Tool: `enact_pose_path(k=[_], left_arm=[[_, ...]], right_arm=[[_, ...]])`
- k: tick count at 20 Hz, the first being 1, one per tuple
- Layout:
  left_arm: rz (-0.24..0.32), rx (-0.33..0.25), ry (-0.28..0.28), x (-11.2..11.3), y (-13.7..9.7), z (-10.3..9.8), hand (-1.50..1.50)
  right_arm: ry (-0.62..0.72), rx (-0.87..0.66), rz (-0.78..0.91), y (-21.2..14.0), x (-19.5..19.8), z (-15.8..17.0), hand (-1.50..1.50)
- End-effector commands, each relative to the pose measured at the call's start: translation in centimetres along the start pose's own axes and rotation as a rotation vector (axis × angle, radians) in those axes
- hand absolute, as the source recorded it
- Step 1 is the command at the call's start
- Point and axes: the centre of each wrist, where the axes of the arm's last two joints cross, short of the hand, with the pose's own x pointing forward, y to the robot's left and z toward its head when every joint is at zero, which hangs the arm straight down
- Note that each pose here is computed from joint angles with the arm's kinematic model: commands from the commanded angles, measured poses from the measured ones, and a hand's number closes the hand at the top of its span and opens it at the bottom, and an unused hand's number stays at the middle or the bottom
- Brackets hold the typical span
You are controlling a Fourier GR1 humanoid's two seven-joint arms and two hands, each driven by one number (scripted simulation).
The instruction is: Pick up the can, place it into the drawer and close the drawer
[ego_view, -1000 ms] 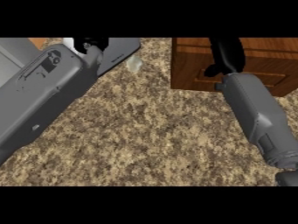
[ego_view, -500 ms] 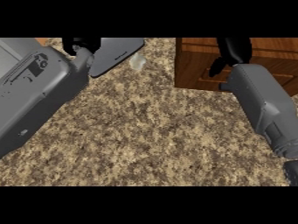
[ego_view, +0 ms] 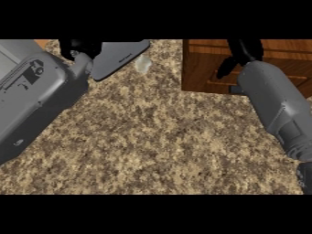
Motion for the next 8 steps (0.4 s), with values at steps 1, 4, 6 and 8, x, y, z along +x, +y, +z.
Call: enact_pose_path(k=[1, 4, 6, 8], left_arm=[[0.003, -0.003, -0.006, 0.7, -0.1, 0.1, -1.50], [0.000, 0.008, 0.003, 0.4, 0.9, 0.2, -1.50], [-0.018, 0.019, -0.004, -0.5, 0.7, 0.5, -1.50], [0.012, -0.017, 0.023, 1.4, 0.2, 0.8, -1.50]], right_arm=[[0.036, -0.083, -0.354, -1.2, 4.1, -2.2, -1.50], [0.068, -0.124, -0.458, -0.5, 2.0, -1.1, -1.50], [0.038, -0.104, -0.516, -1.9, 2.3, -2.0, -1.50], [0.055, -0.125, -0.503, -2.0, 1.6, -1.8, -1.50]])
